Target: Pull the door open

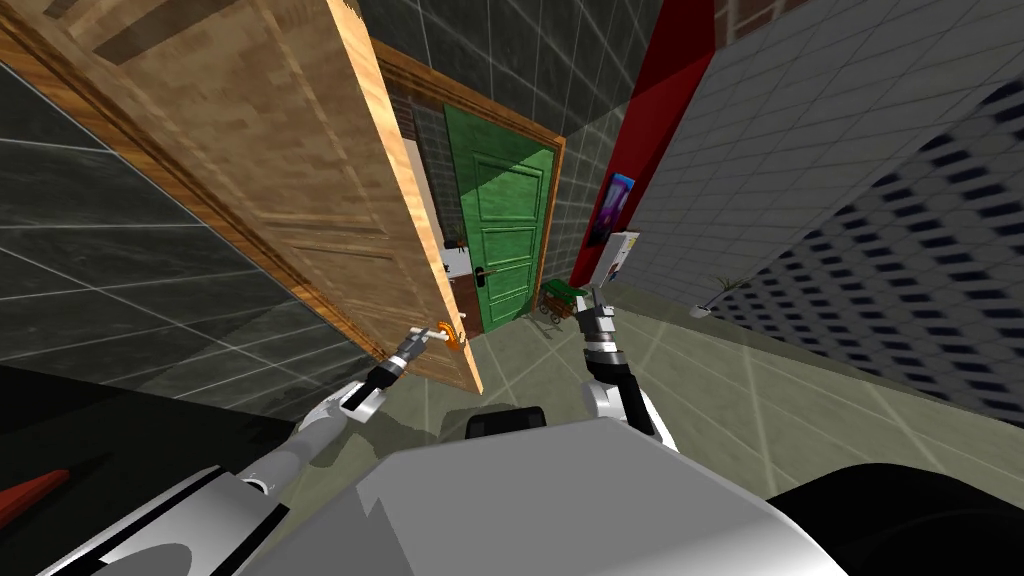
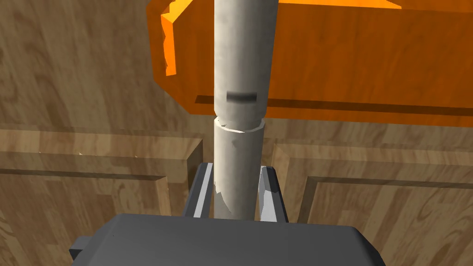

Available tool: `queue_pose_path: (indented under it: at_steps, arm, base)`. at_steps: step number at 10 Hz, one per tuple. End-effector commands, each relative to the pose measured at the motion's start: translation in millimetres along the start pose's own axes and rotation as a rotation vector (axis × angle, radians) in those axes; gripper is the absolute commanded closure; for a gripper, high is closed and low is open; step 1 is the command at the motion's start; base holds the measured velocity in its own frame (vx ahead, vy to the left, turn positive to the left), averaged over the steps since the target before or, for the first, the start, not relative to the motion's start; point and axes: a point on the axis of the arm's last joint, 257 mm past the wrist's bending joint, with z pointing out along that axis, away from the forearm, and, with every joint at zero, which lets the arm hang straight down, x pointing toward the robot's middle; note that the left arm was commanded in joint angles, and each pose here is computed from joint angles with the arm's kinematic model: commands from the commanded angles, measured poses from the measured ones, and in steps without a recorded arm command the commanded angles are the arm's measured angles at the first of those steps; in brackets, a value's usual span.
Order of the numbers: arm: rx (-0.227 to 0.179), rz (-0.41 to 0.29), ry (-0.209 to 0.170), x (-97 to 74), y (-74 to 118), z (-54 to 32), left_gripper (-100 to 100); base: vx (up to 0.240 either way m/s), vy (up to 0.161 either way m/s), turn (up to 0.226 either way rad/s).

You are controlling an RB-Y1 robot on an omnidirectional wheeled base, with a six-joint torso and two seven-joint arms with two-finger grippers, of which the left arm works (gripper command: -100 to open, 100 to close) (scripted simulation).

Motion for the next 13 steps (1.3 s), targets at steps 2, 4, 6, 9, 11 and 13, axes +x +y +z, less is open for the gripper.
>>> queue_pose_path:
  at_steps: [2, 4, 6, 9, 11, 13]
  arm:
    - [-0.001, -0.007, 0.048, 8.8, 2.7, -15.5, 100]
    - [-0.001, -0.009, 0.067, 10.7, 2.4, -22.0, 100]
    - [-0.001, -0.012, 0.09, 13.1, 2.1, -30.0, 100]
    - [-0.002, -0.002, 0.121, 17.2, 0.1, -36.2, 100]
    - [-0.001, -0.002, 0.167, 29.4, 0.4, -42.5, 100]
    - [0.0, -0.005, 0.215, 41.9, 0.8, -49.7, 100]
  base:
    - [-0.125, 0.107, -0.097]
    - [-0.144, 0.127, -0.096]
    - [-0.146, 0.071, -0.089]
    - [-0.083, 0.091, -0.017]
    - [-0.118, 0.147, -0.032]
    - [-0.114, 0.15, -0.018]
